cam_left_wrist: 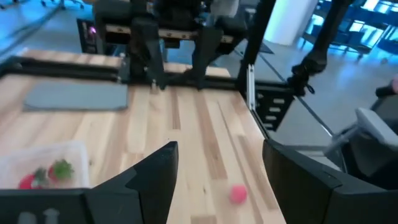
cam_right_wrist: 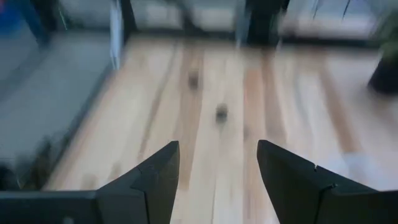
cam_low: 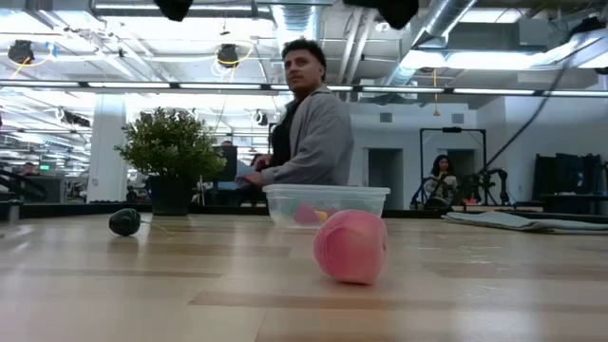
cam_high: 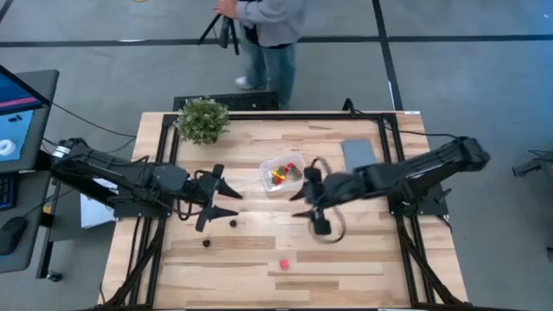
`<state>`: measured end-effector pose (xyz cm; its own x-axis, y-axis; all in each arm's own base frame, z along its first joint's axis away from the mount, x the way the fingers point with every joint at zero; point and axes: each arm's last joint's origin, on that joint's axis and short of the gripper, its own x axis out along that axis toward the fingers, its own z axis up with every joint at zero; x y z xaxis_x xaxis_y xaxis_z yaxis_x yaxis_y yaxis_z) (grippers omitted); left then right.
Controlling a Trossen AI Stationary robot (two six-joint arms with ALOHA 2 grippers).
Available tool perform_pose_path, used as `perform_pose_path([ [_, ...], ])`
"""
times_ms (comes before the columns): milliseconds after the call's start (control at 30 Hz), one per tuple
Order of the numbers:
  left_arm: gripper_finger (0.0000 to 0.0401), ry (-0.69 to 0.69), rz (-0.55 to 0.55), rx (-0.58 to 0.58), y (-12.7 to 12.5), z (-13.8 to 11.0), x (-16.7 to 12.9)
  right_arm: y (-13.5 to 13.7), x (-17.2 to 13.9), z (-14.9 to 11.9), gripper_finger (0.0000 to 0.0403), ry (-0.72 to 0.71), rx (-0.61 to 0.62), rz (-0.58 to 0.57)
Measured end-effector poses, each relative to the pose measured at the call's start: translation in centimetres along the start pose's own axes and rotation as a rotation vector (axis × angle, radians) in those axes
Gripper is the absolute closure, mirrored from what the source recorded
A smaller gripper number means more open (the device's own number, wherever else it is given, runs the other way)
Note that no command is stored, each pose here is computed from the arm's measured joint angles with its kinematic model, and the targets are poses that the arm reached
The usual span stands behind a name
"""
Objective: Pick and placing Produce into tupperware
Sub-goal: Put the peach into the transparent bin
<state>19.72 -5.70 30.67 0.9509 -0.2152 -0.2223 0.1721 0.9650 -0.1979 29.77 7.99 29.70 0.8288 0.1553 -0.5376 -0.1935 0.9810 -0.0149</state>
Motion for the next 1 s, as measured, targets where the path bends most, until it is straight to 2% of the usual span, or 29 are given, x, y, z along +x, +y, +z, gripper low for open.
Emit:
perform_pose_path([
  [233,0.0176,0.048,-0.014,-0.015,-0.2,-1.4,-1.0,3.2,5.1,1.3,0.0163,0.292,0.106,0.016],
  [333,0.0176,0.083,-0.017,-0.026,-0.1,-1.8,-1.1,4.5,6.8,0.7,0.0163,0.412,0.155,0.002],
  [467,0.0176,0.145,-0.001,-0.023,0.0,-2.5,-1.1,6.0,8.6,-0.2,0.0163,0.497,0.283,-0.021],
  [567,0.0176,0.147,-0.001,-0.020,0.0,-2.5,-1.1,7.1,9.8,-1.1,0.0163,0.556,0.354,0.008],
  [667,0.0176,0.151,-0.001,-0.009,0.0,-2.6,-1.1,8.3,10.7,-1.2,0.0163,0.551,0.357,0.069],
  [1000,0.0176,0.213,0.017,-0.004,0.2,-3.1,-1.3,10.5,12.9,-2.1,0.0163,0.592,0.259,0.091],
])
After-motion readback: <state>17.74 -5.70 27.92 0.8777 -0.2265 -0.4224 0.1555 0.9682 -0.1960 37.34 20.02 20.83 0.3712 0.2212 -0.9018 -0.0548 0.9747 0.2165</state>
